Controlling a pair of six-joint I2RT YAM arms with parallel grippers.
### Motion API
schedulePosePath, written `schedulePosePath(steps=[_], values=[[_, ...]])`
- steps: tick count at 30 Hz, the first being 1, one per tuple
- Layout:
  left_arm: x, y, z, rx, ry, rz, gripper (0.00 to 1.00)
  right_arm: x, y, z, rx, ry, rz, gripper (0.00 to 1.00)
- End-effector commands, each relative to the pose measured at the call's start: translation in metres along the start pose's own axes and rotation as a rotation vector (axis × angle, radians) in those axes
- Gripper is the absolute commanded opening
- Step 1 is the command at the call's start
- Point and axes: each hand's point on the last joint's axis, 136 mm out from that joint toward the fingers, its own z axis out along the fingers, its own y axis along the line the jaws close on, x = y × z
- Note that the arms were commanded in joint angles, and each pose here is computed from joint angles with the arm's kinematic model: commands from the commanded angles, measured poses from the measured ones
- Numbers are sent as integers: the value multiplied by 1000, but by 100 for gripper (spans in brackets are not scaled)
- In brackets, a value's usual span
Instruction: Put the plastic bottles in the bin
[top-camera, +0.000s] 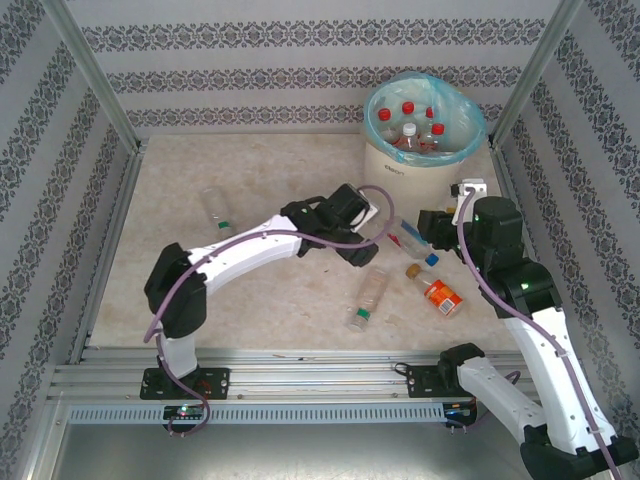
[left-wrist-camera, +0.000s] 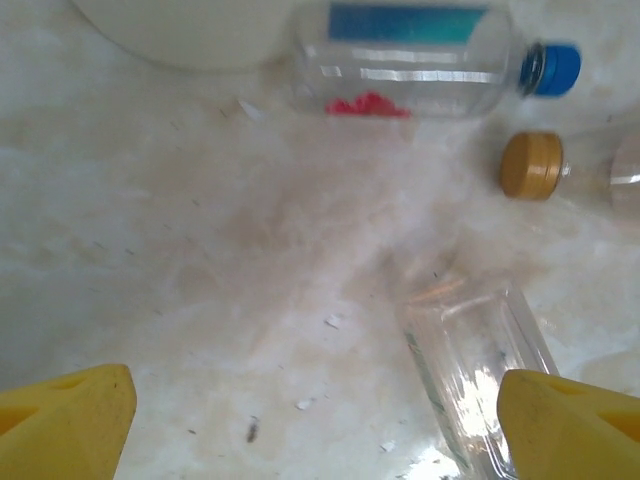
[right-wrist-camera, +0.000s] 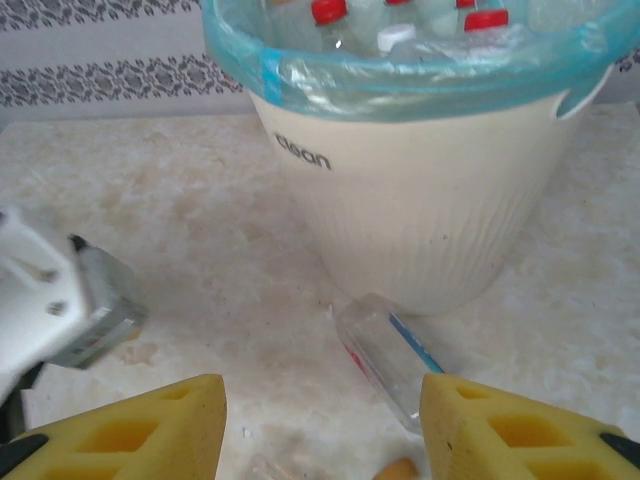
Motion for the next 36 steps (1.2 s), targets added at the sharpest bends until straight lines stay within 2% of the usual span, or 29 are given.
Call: schedulePosePath(steps=[1,6,14,24,31,36], values=[[26,-28,12,49,137,-24,94,6,-6,-12,37,25,4,54],[47,-48,36,51,253,-2,94,7,-9,-12,50,26,7,56],[63,-62,62,71,334,-8,93,-1,-6,-10,42,10,17,56],[70,-76,95,134,346,-68,83,-4,-2,-12,18,-6,44,57],[82,-81,107,154,383,-89,86,-2,-1,-13,5,-27,47,56],[86,-81,110,157,389,-97,83,-3,1,-11,-8,-33,63,56]])
